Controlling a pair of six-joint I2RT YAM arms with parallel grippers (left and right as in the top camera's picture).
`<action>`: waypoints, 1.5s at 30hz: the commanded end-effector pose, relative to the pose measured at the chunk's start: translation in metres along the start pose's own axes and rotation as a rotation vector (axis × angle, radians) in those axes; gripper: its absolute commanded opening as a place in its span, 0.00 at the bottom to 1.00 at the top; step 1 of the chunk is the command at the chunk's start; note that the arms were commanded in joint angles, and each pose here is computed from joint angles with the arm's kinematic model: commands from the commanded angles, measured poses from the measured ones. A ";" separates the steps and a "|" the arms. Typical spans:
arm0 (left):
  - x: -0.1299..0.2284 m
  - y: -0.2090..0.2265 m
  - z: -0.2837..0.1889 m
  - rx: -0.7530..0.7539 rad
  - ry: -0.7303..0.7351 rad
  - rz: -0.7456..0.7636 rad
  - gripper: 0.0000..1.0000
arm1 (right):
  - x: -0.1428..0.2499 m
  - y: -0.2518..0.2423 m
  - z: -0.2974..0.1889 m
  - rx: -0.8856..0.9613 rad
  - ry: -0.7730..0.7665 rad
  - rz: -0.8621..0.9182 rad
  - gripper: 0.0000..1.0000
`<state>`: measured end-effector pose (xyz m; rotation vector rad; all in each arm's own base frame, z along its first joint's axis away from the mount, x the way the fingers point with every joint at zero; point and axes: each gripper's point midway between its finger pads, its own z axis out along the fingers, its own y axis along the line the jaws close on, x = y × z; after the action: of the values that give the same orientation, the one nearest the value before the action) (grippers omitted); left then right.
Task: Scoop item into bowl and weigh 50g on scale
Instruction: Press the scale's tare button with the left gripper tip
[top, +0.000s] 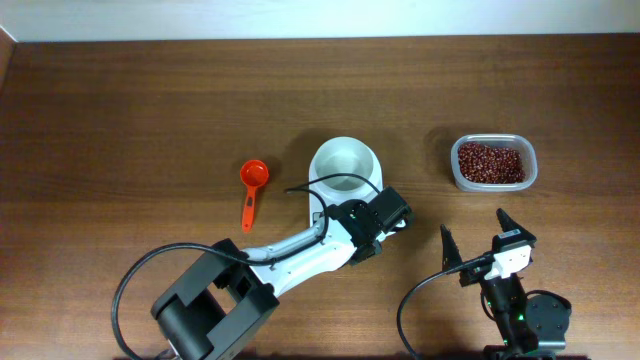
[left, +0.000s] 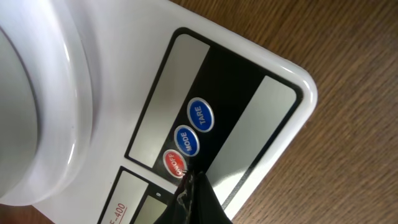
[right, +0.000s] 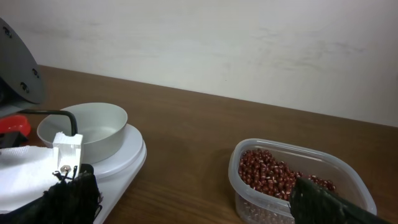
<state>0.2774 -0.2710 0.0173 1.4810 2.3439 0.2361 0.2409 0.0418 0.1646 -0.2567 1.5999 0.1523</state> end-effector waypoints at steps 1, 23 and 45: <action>0.006 -0.002 0.008 -0.005 0.032 0.026 0.00 | 0.002 0.001 0.000 0.000 0.003 0.012 0.99; -0.006 0.009 0.010 -0.067 -0.011 0.013 0.00 | 0.002 0.001 0.000 0.000 0.003 0.012 0.99; 0.006 -0.004 0.014 -0.038 0.044 0.066 0.00 | 0.002 0.001 0.000 0.000 0.003 0.012 0.99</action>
<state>0.2800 -0.2728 0.0174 1.5080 2.2851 0.3286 0.2409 0.0418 0.1646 -0.2570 1.5998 0.1521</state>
